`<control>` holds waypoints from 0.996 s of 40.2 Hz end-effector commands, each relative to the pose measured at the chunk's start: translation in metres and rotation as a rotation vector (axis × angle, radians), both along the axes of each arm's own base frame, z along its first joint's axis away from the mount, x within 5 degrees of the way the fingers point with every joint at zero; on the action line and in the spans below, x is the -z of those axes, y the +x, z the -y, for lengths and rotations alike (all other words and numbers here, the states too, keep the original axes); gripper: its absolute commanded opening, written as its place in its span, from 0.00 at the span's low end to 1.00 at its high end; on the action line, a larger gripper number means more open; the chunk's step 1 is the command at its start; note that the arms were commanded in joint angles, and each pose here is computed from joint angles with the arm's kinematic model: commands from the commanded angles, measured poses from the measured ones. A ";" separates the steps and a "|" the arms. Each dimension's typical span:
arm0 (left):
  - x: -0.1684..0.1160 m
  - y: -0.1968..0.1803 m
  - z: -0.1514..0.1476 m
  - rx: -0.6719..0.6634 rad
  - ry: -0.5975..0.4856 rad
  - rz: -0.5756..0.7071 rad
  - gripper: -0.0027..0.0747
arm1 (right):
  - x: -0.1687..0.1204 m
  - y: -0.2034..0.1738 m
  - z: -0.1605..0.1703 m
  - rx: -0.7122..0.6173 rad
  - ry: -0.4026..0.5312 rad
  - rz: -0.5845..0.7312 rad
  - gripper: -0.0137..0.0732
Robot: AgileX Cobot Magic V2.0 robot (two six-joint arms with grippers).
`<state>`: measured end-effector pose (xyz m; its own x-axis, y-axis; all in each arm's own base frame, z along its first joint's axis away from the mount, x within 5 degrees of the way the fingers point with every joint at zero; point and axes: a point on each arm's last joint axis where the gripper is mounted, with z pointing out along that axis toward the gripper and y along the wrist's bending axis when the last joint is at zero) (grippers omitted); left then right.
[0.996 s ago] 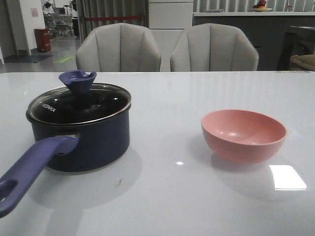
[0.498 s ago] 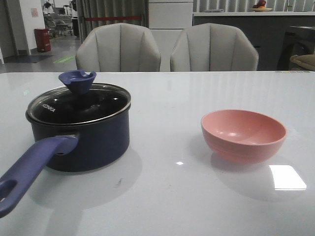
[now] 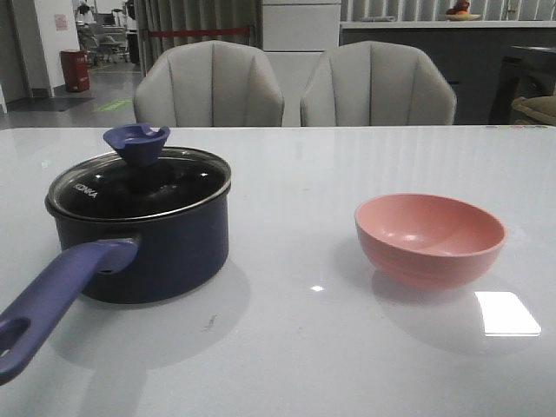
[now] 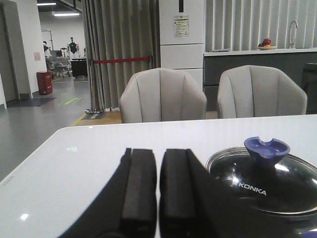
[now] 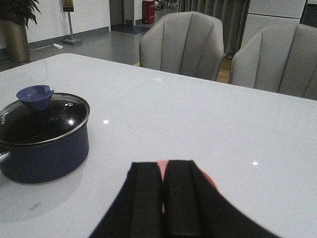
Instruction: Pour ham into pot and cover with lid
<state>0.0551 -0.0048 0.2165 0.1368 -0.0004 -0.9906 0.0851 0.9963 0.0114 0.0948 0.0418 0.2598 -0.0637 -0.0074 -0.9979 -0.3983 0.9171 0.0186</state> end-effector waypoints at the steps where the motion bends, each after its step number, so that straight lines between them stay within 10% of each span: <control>1: -0.001 -0.002 0.000 0.000 -0.029 0.080 0.19 | -0.016 0.002 0.002 0.025 0.029 0.089 0.33; 40: -0.001 -0.002 0.000 0.000 -0.029 0.080 0.19 | 0.039 -0.038 0.037 0.321 0.042 0.102 0.33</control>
